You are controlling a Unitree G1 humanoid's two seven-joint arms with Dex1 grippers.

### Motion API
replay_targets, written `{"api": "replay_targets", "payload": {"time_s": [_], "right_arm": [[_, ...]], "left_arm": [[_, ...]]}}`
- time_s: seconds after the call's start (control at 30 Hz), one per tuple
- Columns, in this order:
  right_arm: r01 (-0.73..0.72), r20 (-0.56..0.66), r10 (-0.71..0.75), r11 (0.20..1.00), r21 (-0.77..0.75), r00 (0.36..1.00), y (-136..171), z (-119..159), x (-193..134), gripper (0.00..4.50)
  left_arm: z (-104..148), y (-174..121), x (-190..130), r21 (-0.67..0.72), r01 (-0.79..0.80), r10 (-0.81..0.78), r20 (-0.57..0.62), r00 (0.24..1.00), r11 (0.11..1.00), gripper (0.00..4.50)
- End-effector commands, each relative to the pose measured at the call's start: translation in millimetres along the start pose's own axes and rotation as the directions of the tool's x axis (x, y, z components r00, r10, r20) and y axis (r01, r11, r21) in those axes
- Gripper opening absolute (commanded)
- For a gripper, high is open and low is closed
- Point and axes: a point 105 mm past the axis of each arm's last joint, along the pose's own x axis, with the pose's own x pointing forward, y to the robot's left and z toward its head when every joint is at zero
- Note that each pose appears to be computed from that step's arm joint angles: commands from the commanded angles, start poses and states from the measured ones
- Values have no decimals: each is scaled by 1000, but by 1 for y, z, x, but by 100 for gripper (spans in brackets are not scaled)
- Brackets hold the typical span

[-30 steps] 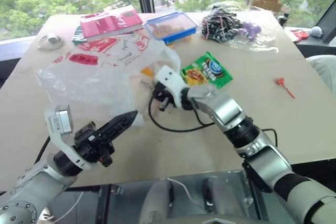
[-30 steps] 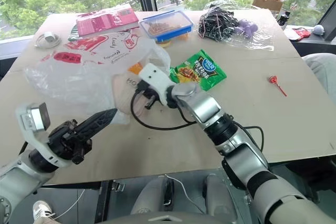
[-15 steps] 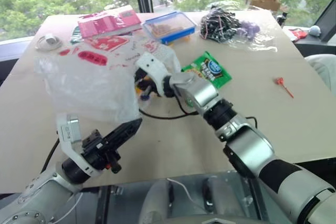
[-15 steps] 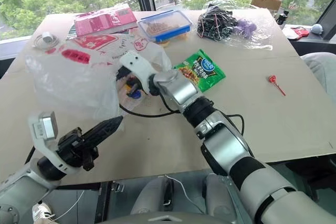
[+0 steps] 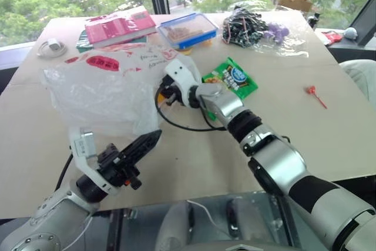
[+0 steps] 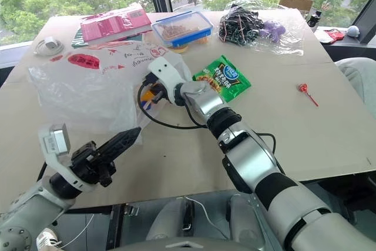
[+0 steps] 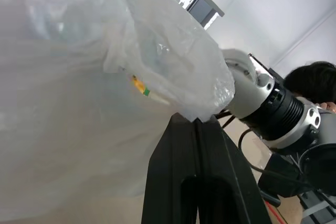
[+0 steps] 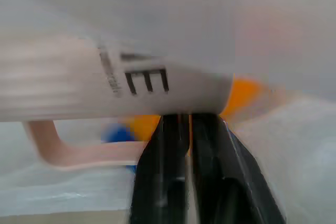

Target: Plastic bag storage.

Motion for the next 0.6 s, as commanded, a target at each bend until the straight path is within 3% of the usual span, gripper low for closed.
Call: {"api": "replay_targets", "payload": {"time_s": [0.03, 0.17, 0.37, 0.6], "right_arm": [[-190, 222, 208, 977, -102, 952, 93, 75, 29, 201], [-223, 262, 259, 962, -160, 930, 83, 77, 15, 376], [-250, 297, 315, 939, -236, 902, 70, 74, -29, 376], [-157, 275, 212, 965, -209, 938, 37, 61, -98, 376]], "left_arm": [[5, -10, 2, 20, 26, -26, 29, 999, 999, 0], [9, -4, 6, 4, 11, -11, 63, 998, 1000, 0], [7, 12, 1, -25, -4, 6, 84, 996, 1000, 0], [7, 26, -1, -26, 7, -5, 91, 996, 1000, 0]]}}
